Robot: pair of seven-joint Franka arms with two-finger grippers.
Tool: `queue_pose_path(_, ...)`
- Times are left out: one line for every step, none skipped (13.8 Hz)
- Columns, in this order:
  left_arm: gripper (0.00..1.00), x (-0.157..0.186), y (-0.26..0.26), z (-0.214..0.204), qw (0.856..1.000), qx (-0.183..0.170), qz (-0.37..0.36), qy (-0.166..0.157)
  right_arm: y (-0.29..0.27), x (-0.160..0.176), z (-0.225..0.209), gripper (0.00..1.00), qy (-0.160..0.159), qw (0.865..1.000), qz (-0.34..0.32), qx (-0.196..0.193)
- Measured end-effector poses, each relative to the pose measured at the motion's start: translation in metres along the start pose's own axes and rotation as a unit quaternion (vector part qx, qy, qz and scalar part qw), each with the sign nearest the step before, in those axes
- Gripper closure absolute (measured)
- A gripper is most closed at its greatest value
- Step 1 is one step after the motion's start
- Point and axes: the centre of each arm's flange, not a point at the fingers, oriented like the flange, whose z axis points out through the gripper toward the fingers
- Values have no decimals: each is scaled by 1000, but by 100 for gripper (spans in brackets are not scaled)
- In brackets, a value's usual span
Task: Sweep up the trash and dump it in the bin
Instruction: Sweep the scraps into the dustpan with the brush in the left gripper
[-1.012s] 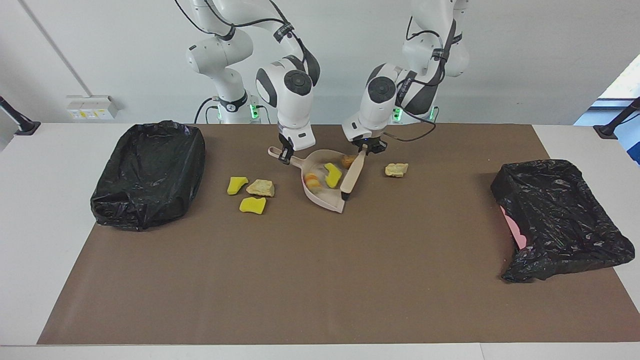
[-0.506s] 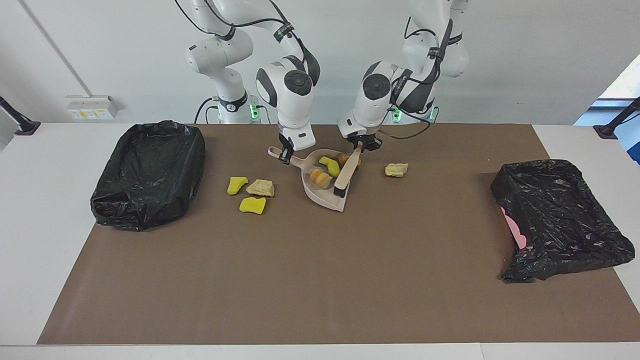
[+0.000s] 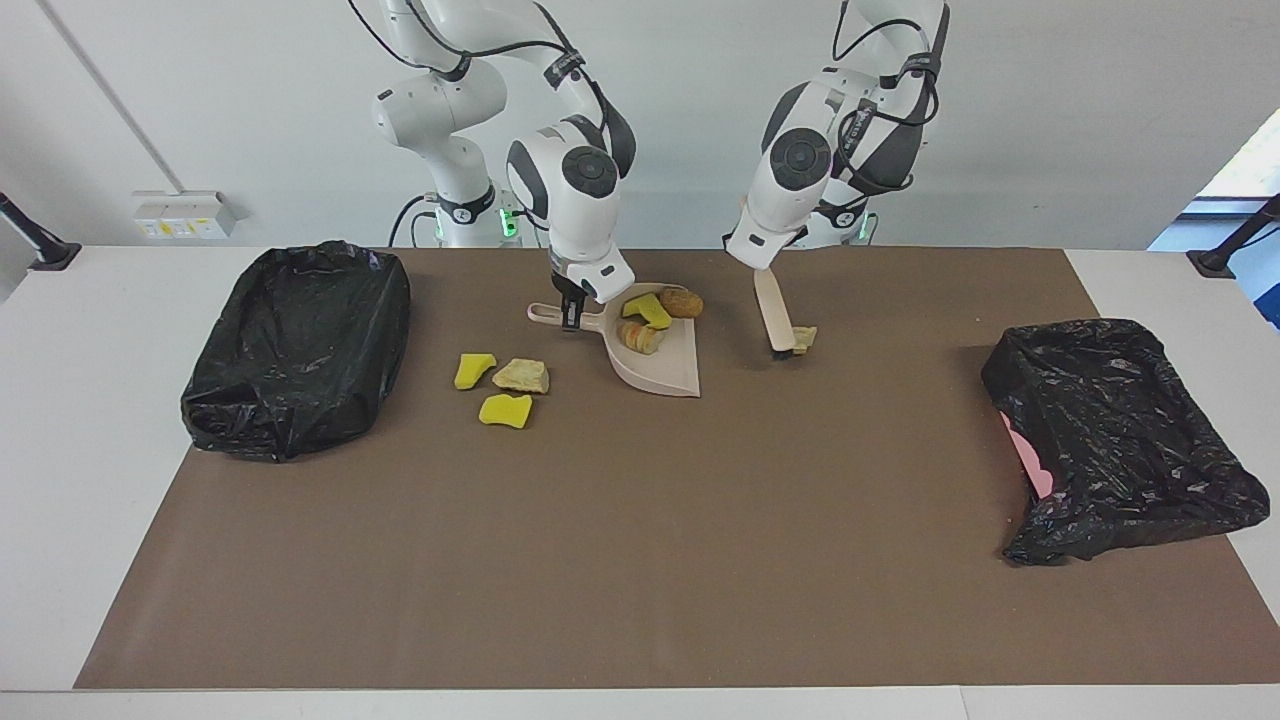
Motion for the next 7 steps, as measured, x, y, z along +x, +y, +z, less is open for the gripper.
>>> queue_pose_path(74,5,-12,7,1000,6,-29,-1,2,-2,1,67,0,1000,-2,0)
queue_pose_path(74,10,-23,13,998,6,-61,-2,3,-3,2,67,1,1000,-2,0)
queue_pose_path(74,17,-35,17,996,1,-90,3,3,-3,2,67,1,1000,-3,0)
queue_pose_path(74,25,-46,20,994,-3,-113,9,3,-3,2,67,1,1000,-3,0)
queue_pose_path(74,29,-55,24,992,-8,-127,11,3,-3,2,67,1,1000,-3,0)
queue_pose_path(74,31,-63,30,990,-12,-137,12,3,-3,2,67,1,1000,-3,0)
queue_pose_path(74,31,-67,36,989,-17,-145,16,3,-3,2,67,1,1000,-3,0)
